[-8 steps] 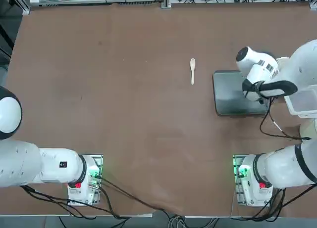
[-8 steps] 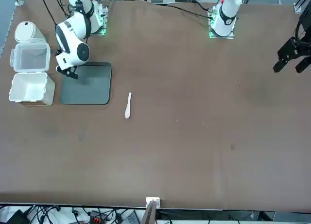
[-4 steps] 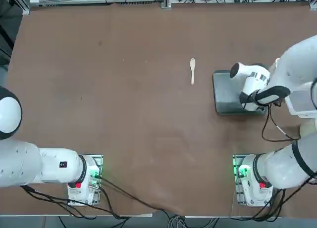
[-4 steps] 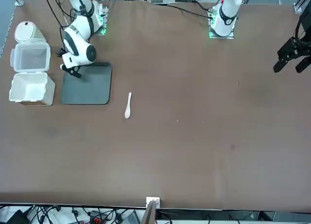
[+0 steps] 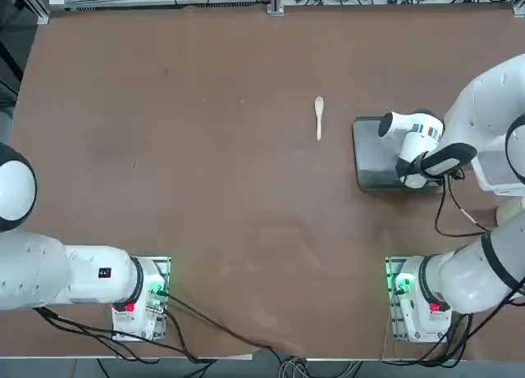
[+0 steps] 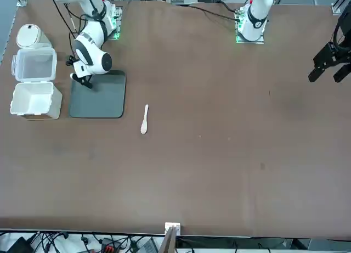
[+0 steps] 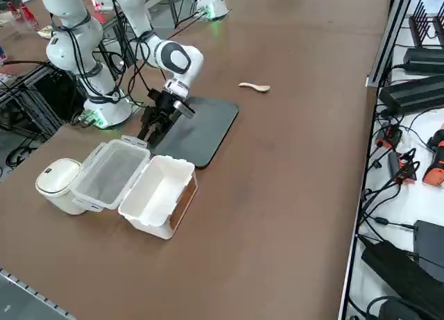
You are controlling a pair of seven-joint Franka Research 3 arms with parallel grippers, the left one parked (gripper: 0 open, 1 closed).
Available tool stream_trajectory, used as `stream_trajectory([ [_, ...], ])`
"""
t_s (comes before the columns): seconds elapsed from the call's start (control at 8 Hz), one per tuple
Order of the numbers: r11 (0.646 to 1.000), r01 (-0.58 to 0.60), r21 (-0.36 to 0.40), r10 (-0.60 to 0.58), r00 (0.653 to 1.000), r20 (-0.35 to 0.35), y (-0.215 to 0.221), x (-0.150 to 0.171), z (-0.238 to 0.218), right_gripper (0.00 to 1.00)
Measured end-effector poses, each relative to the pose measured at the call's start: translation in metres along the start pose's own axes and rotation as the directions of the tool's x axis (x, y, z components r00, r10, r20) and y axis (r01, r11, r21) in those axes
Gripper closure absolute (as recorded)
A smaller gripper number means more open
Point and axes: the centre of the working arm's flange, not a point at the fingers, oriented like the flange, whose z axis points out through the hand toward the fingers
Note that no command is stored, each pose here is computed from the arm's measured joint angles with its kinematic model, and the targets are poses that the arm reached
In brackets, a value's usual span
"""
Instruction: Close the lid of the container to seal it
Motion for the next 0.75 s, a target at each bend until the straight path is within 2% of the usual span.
stream_trajectory([
  [0.12, 1.0, -0.003, -0.005, 0.003, 1.0, 0.0, 0.001, 0.001, 0.001, 0.55],
  [0.25, 1.0, -0.004, -0.01, 0.004, 1.0, 0.003, 0.002, 0.001, 0.003, 0.58],
  [0.38, 1.0, -0.008, -0.017, 0.008, 1.0, 0.009, 0.004, 0.002, 0.005, 0.81],
  [0.62, 0.999, -0.02, -0.031, 0.021, 0.999, 0.026, 0.013, 0.006, 0.018, 0.85],
  [0.75, 0.999, -0.025, -0.039, 0.026, 0.999, 0.031, 0.019, 0.01, 0.028, 0.9],
])
